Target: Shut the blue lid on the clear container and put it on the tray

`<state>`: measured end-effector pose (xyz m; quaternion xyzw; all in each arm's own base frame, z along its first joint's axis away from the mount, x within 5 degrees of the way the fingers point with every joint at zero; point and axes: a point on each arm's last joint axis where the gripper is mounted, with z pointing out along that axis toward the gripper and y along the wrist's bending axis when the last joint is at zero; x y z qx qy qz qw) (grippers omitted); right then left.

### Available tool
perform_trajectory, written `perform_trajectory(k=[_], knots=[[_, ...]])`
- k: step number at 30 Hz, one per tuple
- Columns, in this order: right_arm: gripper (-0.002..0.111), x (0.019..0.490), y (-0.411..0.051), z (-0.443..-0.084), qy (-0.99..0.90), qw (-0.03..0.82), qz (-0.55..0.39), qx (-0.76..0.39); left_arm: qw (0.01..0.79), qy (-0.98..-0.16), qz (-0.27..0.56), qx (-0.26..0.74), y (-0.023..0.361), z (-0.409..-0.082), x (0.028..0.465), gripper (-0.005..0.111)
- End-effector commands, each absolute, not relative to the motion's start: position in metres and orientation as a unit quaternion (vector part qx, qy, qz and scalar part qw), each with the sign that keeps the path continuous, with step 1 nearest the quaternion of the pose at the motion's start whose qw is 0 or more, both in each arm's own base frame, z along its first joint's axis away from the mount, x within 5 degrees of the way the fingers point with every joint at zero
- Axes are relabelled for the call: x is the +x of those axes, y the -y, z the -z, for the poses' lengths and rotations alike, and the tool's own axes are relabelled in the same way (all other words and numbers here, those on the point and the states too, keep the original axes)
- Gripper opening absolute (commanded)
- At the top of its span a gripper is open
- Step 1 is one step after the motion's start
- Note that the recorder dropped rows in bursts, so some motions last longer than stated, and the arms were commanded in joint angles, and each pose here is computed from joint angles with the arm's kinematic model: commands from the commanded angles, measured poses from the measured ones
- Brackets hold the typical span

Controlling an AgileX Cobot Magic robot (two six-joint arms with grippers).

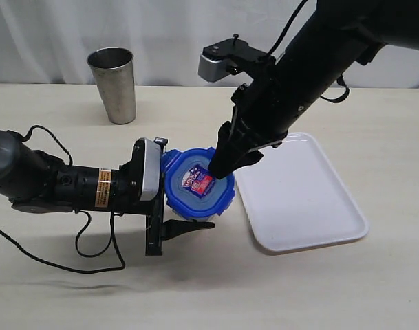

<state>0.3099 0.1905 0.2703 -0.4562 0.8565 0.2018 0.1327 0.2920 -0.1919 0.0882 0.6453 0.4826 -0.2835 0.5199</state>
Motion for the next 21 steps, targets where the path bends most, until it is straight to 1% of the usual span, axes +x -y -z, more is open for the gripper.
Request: perform_trajectory(k=[1, 3, 7, 10, 12, 16, 17, 19, 21], knots=[[0.047, 0.312, -0.19, -0.266, -0.846, 0.145, -0.206, -0.47, 0.523, -0.48, 0.289, 0.642, 0.191, -0.09, 0.291, 0.0], [0.047, 0.31, -0.195, -0.268, -0.835, 0.153, -0.231, -0.475, 0.523, -0.48, 0.289, 0.642, 0.191, -0.09, 0.291, 0.0], [0.047, 0.31, -0.195, -0.267, -0.836, 0.151, -0.23, -0.475, 0.523, -0.48, 0.289, 0.642, 0.191, -0.09, 0.291, 0.0], [0.042, 0.307, -0.191, -0.254, -0.842, 0.138, -0.22, -0.474, 0.522, -0.481, 0.29, 0.641, 0.191, -0.09, 0.291, 0.0], [0.041, 0.307, -0.188, -0.247, -0.844, 0.135, -0.203, -0.478, 0.521, -0.483, 0.293, 0.64, 0.191, -0.09, 0.291, 0.0], [0.023, 0.307, -0.189, -0.241, -0.846, 0.123, -0.21, -0.475, 0.519, -0.487, 0.297, 0.636, 0.191, -0.09, 0.291, 0.0], [0.017, 0.308, -0.19, -0.231, -0.849, 0.111, -0.21, -0.472, 0.519, -0.487, 0.297, 0.636, 0.191, -0.09, 0.291, 0.0], [0.01, 0.309, -0.19, -0.219, -0.852, 0.094, -0.21, -0.47, 0.522, -0.483, 0.301, 0.635, 0.192, -0.091, 0.291, 0.0], [0.008, 0.311, -0.19, -0.213, -0.854, 0.084, -0.209, -0.47, 0.522, -0.484, 0.302, 0.634, 0.192, -0.091, 0.291, 0.0]])
